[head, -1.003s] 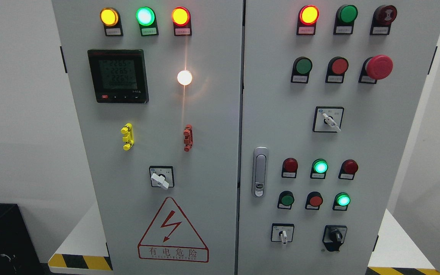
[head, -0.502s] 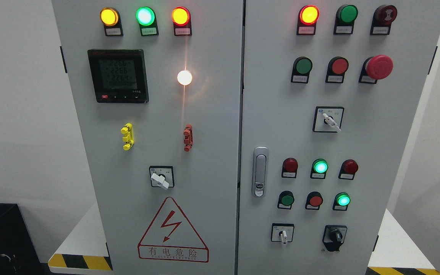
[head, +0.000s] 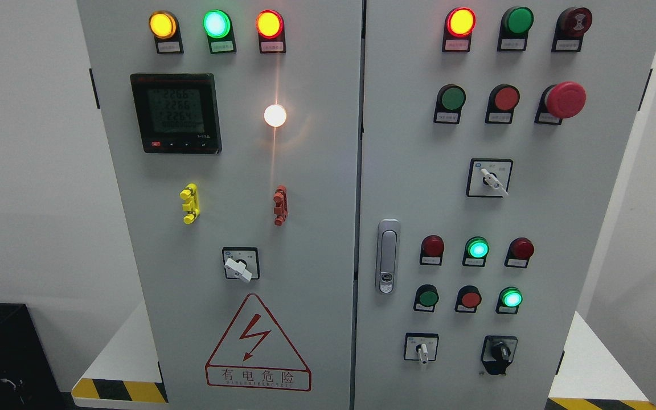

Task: Flip black knob to close circuit

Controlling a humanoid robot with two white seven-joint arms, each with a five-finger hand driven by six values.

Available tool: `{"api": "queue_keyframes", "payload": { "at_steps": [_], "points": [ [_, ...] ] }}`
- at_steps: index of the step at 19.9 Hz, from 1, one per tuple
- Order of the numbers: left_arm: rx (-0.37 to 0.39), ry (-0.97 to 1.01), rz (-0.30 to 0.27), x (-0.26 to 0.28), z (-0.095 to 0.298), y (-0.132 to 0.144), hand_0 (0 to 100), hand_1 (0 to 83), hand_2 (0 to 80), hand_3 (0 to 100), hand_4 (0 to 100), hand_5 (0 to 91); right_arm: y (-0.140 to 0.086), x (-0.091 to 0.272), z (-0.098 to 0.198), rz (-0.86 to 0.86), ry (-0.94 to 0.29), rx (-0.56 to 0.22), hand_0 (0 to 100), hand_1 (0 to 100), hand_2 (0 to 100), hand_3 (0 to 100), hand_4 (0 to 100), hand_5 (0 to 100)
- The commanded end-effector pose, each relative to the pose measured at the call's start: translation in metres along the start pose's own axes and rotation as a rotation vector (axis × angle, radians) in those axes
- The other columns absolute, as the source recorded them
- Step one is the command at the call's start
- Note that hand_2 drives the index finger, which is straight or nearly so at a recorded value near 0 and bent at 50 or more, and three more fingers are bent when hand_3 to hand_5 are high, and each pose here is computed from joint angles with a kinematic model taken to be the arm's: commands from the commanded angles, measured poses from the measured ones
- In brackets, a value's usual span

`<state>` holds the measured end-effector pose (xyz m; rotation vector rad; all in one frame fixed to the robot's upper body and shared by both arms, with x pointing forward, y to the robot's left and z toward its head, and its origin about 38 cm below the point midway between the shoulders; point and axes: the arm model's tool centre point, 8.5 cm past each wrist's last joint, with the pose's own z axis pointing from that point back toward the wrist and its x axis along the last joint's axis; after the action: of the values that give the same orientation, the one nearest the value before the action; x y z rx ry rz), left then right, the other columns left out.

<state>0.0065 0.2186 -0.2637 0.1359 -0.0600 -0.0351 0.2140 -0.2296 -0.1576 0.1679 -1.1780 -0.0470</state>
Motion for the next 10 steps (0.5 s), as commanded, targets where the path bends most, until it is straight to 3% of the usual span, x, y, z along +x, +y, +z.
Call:
{"api": "queue_keyframes", "payload": {
  "at_steps": [1, 7, 10],
  "points": [
    [-0.004, -0.007, 0.004, -0.004, 0.0, -0.002, 12, 55.6, 0.0, 0, 0, 0.0, -0.001, 0.09, -0.018, 0.085, -0.269, 0.013, 0, 0, 0, 10, 0, 0],
    [-0.004, -0.006, 0.003, -0.005, 0.0, -0.002, 12, 55.6, 0.0, 0, 0, 0.0, -0.002, 0.132, -0.019, 0.116, -0.37, 0.002, 0, 0, 0, 14, 4, 0],
    [-0.004, -0.007, 0.004, -0.004, 0.0, -0.002, 12, 55.6, 0.0, 0, 0, 0.0, -0.002, 0.148, -0.018, 0.13, -0.417, -0.015, 0, 0, 4, 20, 13, 2]
  ]
}}
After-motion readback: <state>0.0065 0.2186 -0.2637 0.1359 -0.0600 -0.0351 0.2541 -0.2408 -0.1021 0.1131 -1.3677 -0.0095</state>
